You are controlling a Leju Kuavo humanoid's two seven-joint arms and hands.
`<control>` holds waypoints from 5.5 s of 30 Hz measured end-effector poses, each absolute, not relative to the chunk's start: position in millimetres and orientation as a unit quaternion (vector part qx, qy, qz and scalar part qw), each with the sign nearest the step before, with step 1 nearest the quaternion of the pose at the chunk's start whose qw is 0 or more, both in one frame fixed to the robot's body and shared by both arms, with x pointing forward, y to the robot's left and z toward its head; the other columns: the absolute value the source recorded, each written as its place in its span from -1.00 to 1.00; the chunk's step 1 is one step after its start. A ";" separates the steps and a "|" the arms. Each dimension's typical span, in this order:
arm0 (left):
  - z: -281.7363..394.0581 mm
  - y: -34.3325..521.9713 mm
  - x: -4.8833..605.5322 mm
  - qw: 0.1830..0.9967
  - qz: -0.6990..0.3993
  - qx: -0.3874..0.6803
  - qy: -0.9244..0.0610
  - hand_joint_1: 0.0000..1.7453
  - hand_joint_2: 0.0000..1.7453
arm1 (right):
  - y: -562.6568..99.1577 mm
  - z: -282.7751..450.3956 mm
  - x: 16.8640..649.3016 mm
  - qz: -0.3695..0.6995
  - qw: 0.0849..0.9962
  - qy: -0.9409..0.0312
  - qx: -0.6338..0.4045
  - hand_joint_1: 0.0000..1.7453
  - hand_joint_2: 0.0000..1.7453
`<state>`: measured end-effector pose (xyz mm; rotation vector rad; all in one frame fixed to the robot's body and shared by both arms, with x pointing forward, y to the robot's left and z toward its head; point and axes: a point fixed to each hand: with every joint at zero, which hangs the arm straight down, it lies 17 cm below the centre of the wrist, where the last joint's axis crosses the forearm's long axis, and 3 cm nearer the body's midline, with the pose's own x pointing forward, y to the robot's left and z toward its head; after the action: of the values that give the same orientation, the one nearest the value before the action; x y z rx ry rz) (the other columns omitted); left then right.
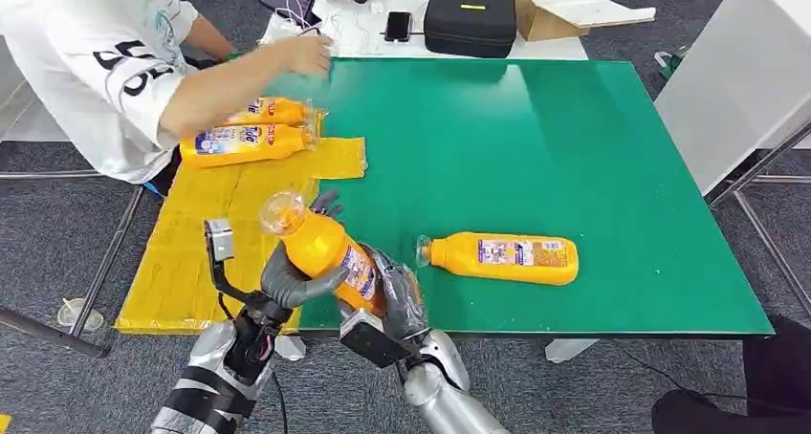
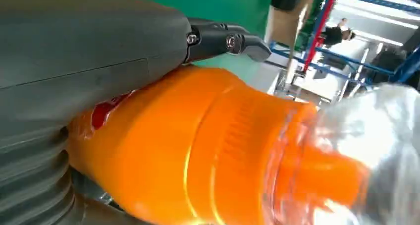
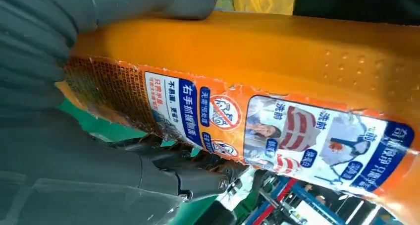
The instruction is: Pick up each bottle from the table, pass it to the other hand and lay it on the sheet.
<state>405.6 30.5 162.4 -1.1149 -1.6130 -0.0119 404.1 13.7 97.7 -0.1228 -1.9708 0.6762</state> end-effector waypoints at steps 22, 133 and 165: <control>152.9 43.1 405.2 0.557 0.026 -0.497 -0.665 1.00 1.00 | 30.4 83.4 401.4 0.321 0.507 -0.799 -0.035 1.00 1.00; -18.3 186.6 471.6 0.527 -0.564 0.104 -0.627 -1.00 -1.00 | -47.9 255.1 404.8 0.027 0.443 -0.892 0.079 -1.00 -1.00; 90.6 186.7 478.2 0.596 -0.125 -0.102 -0.786 -1.00 1.00 | -38.8 180.5 447.5 0.229 0.526 -0.817 -0.059 -1.00 1.00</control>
<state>478.2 186.7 90.6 -0.2367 -1.8254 -0.2899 447.5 -38.8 180.5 -0.1419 -1.9547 0.5475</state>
